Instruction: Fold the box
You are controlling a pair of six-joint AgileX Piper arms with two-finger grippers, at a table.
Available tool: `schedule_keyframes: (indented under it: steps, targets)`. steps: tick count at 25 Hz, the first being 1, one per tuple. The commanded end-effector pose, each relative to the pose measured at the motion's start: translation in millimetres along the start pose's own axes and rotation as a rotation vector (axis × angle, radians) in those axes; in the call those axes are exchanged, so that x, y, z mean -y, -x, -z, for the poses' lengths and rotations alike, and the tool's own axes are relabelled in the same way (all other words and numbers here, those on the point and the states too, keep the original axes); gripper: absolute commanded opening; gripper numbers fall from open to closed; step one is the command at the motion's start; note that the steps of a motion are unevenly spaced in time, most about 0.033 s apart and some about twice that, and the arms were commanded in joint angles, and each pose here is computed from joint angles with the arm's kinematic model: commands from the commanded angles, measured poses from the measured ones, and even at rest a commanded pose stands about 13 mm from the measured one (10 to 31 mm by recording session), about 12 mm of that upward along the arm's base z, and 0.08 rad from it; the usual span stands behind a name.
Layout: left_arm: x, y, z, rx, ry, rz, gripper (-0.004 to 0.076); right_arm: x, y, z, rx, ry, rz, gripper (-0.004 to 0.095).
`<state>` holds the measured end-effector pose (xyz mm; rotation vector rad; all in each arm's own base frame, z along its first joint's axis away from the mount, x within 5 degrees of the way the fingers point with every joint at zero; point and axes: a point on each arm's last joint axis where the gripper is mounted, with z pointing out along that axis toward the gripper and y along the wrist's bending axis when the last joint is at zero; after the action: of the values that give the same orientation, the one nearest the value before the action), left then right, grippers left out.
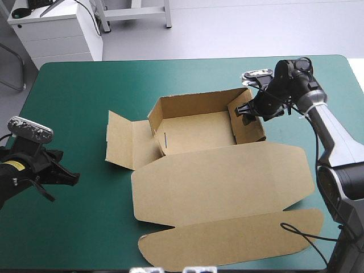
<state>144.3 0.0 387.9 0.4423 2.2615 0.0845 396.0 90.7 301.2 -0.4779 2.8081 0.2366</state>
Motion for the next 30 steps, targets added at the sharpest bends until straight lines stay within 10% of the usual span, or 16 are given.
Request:
schedule_keyframes:
  steps: [1,10,16,30]
  targets:
    - [-1.7,10.1,7.5,0.088,0.022,0.023,-0.0008,-0.5,3.2,11.5,0.030,0.001,0.002,0.0607]
    - [-1.7,10.1,7.5,0.089,0.021,0.033,-0.0008,-0.9,7.5,-21.8,-0.031,0.078,-0.023,0.0517]
    - [-1.7,10.1,7.5,0.089,0.021,0.038,-0.0008,-0.5,6.9,-16.7,-0.023,0.063,-0.022,0.0004]
    - [-2.4,9.5,7.2,0.085,0.030,0.035,-0.0008,-18.0,-33.1,137.0,0.309,-0.120,0.077,-0.0019]
